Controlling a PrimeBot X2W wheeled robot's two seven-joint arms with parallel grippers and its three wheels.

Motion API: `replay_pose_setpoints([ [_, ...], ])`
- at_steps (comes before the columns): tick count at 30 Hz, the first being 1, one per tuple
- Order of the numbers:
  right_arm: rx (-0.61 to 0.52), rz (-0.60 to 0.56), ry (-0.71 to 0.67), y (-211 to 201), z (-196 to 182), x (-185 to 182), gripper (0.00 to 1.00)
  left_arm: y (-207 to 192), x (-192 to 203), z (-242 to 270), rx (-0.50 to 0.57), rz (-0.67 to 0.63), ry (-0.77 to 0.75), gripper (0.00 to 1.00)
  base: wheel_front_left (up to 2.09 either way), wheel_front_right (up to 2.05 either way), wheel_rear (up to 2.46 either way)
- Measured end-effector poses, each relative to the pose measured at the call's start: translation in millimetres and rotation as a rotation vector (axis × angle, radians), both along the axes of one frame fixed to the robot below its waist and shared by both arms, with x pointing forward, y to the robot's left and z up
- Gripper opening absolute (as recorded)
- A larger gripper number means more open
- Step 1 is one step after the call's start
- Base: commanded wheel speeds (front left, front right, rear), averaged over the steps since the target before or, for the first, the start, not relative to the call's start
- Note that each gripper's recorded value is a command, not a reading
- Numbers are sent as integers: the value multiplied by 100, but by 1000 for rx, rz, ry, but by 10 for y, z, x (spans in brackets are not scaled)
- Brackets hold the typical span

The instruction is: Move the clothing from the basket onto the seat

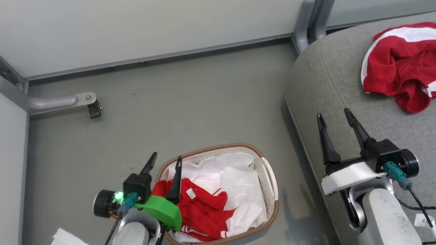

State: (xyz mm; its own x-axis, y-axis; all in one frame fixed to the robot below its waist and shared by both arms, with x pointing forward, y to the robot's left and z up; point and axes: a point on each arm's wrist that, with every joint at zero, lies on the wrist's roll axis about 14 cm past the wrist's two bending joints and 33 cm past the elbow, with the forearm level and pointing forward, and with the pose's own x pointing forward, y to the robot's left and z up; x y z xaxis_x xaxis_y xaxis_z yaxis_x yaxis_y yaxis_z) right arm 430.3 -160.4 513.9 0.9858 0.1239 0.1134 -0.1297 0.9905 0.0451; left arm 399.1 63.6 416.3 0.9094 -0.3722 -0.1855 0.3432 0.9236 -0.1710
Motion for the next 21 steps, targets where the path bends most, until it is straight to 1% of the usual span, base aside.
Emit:
replay_pose_setpoints([
  [2, -13, -4, -6, -17, 2, 69, 100, -115, 56, -106, 25, -54, 25, 100, 0, 0, 0],
  [5, -20, -8, -19, -38, 14, 183, 100, -284, 103, -359, 86, -146, 102, 100, 0, 0, 0],
  [8, -28, -14, -20, -63, -25, 297, 100, -378, 46, -748, 174, -241, 231, 100, 0, 0, 0],
  [15, -30, -28, 22, -134, -274, 494, 100, -405, -232, -1533, 362, -430, 488, 100, 0, 0, 0],
  [18, -27, -30, 45, -151, -401, 556, 100, -375, -352, -1793, 420, -495, 572, 100, 0, 0, 0],
  [21, -20, -37, 65, -183, -517, 618, 100, -270, -381, -2017, 489, -545, 630, 100, 0, 0, 0],
])
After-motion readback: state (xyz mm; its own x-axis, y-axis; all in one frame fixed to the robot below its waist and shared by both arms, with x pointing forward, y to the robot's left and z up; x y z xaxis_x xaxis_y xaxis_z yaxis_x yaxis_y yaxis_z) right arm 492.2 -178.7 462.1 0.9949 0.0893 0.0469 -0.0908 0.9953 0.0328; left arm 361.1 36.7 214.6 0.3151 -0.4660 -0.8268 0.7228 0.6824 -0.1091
